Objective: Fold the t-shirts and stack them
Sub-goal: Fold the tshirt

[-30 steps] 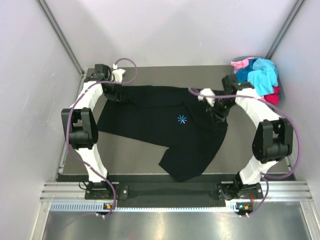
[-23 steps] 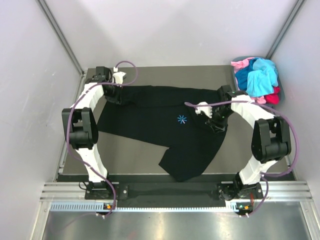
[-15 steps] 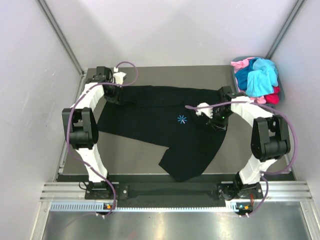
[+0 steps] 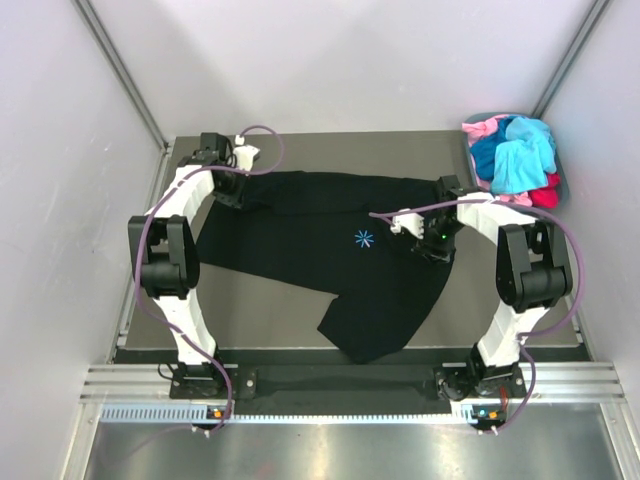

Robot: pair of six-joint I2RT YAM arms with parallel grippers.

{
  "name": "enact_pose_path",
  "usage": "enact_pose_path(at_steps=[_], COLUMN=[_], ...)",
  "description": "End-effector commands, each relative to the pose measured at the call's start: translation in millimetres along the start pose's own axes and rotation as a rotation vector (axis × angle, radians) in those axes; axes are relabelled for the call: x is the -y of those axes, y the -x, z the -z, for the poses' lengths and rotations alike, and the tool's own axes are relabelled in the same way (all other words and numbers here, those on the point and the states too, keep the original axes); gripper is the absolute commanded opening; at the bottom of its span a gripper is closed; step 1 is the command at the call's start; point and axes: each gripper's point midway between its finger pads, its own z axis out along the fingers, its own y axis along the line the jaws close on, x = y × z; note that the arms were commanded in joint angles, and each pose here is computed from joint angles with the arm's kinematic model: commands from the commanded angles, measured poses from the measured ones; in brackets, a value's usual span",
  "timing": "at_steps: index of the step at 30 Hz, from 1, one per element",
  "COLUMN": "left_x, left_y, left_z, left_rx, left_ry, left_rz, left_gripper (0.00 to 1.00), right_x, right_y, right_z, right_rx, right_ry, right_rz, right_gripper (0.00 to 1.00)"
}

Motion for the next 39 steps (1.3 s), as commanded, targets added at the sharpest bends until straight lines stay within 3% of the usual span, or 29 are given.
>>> enact_pose_path(at_steps=[1,3,4,5,7,19,22,23,26,34,39], left_x=[-6,-6,-6,-6,-7,-3,-2,-2,-6,-42,-64], left_y=[17,17,17,18,20,45,50,52,63,94,89], left_z=[9,8,8,8,9,22,23,24,25,25,26], left_rx=[0.051,0.051,0.05,0.053,0.056,0.128,0.141,0.147,0.176,0.237,0.276], left_ry=[0.024,0.023,0.024,0.025,0.03,0.037,0.035,0.037,0.056,0.211,0.353], left_rz=[-0.025,-0.027,-0.026,-0.028,-0.032,-0.067,-0.063,-0.058,-0.067,-0.058,-0.173], left_gripper=[0.0,0.0,0.0,0.0,0.0,0.0,0.0,0.0,0.0,0.0,0.0], right_x=[13,12,13,13,15,59,53,52,50,88,118], right_y=[7,4,4,4,6,40,37,36,34,45,39], right_z=[6,3,3,3,7,89,86,84,76,57,47], right_rx=[0.025,0.016,0.015,0.015,0.019,0.111,0.108,0.108,0.11,0.137,0.126], right_ry=[-0.031,-0.024,-0.026,-0.026,-0.04,-0.255,-0.241,-0.236,-0.221,-0.218,-0.236], right_rz=[0.016,0.015,0.009,0.005,-0.002,-0.041,-0.068,-0.086,-0.153,-0.299,-0.341], right_gripper=[0.5,0.46,0.41,0.3,0.23,0.11,0.15,0.25,0.36,0.37,0.37])
